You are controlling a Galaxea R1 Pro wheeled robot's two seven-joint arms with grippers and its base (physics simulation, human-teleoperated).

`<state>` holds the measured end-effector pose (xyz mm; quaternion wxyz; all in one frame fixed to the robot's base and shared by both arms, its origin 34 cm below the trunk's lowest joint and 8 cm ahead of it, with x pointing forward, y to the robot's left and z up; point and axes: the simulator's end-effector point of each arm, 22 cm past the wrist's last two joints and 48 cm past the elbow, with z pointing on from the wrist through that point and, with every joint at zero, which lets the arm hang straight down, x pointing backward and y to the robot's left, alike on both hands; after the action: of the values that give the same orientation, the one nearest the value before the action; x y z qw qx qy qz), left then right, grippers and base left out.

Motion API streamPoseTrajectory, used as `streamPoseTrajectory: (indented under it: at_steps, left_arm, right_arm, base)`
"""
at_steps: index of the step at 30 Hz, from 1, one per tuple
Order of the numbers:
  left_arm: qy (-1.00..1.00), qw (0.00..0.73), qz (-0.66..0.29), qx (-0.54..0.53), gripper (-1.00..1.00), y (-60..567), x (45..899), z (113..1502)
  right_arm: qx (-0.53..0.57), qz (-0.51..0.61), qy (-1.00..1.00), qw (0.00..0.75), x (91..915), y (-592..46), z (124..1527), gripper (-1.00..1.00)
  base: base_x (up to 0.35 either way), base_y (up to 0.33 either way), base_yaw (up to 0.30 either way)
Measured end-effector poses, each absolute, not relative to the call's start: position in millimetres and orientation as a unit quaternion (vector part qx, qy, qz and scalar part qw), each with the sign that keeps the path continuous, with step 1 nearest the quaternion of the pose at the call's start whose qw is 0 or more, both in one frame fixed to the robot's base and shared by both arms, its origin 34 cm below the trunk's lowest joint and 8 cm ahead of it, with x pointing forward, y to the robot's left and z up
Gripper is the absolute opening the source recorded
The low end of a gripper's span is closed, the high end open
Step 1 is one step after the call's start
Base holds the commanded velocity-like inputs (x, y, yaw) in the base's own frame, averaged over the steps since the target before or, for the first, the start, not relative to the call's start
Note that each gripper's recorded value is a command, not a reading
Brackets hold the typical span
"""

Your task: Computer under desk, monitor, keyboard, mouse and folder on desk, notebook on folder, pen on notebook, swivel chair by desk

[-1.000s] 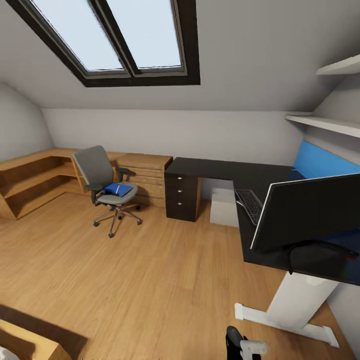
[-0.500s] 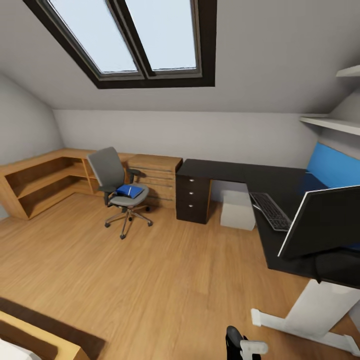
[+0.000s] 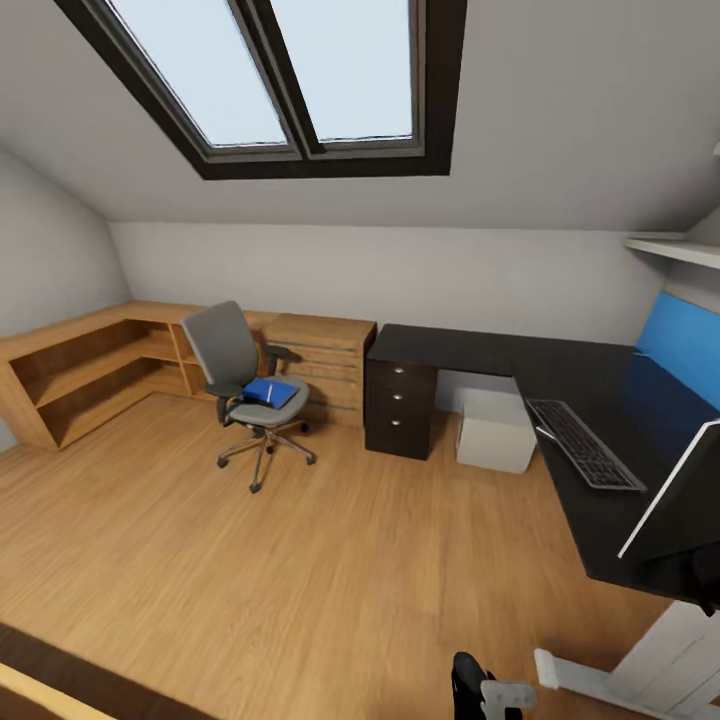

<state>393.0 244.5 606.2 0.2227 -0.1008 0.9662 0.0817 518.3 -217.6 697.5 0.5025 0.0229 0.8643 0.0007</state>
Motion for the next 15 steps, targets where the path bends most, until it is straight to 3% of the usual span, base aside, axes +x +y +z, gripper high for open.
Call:
streamPoseTrajectory:
  at_steps: [8, 15]
  left_arm:
    - [0.966, 0.224, 0.082, -0.101, 1.00, 244.6, 393.6, 607.6]
    - [0.965, 0.226, 0.081, -0.101, 1.00, 244.2, 394.4, 607.8]
  right_arm:
    - [0.023, 0.001, 0.864, 0.502, 518.0, -217.9, 698.5, -1.00]
    - [0.023, 0.000, 0.864, 0.502, 518.3, -218.0, 698.3, -1.00]
  base:
    - [0.253, 0.208, 0.000]
    - [0.058, 0.038, 0.000]
